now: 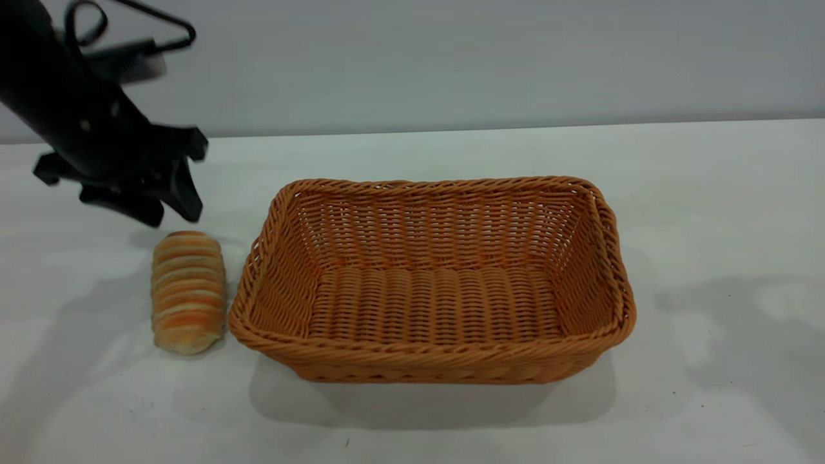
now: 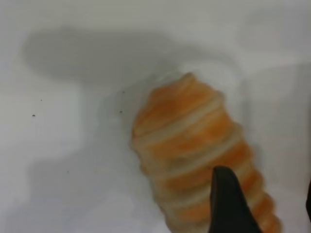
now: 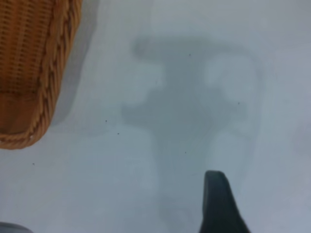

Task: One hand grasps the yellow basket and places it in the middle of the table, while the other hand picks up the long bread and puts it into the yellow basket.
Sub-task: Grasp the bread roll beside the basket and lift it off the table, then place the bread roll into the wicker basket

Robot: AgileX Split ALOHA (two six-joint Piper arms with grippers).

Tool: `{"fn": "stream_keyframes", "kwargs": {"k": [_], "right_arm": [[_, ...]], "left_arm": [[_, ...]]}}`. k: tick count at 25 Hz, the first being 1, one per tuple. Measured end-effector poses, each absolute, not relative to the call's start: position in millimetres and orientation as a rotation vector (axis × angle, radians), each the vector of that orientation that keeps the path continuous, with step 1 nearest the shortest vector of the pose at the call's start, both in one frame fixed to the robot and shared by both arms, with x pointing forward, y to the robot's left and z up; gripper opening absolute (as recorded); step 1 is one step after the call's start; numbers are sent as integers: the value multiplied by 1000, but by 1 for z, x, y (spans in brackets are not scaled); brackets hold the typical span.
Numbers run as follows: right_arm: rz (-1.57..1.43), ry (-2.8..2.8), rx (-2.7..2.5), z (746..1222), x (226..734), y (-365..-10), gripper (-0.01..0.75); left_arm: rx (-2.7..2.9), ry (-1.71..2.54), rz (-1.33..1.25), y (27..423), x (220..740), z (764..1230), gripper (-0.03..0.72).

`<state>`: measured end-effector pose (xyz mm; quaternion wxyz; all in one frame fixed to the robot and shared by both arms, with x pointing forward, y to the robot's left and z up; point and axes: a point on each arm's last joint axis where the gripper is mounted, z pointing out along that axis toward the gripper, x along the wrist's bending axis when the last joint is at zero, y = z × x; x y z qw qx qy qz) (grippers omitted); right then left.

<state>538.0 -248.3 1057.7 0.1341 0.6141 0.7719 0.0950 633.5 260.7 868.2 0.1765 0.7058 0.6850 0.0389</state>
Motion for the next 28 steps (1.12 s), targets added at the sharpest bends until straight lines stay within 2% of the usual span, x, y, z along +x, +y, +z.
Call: {"fn": "stream_keyframes", "kwargs": {"k": [8, 11, 13, 16, 18, 23, 28], "right_arm": [[273, 2239, 1781, 1058, 538, -248, 481], [272, 2239, 1782, 1058, 538, -248, 481], [273, 2235, 1788, 1058, 538, -248, 481], [273, 2235, 1788, 1058, 538, -248, 477], [273, 2235, 1788, 1058, 538, -248, 472], [271, 2235, 1790, 1058, 538, -248, 471], [271, 2234, 1791, 1058, 538, -248, 469]], "left_arm": [[2025, 1987, 97, 263, 636, 815, 434], [2033, 1988, 89, 263, 636, 811, 398], [2036, 1986, 84, 263, 636, 812, 300], [2036, 1978, 83, 264, 636, 822, 75], [2040, 1964, 78, 265, 634, 836, 39], [1957, 1851, 228, 265, 636, 912, 39], [1914, 1673, 316, 234, 622, 982, 39]]}}
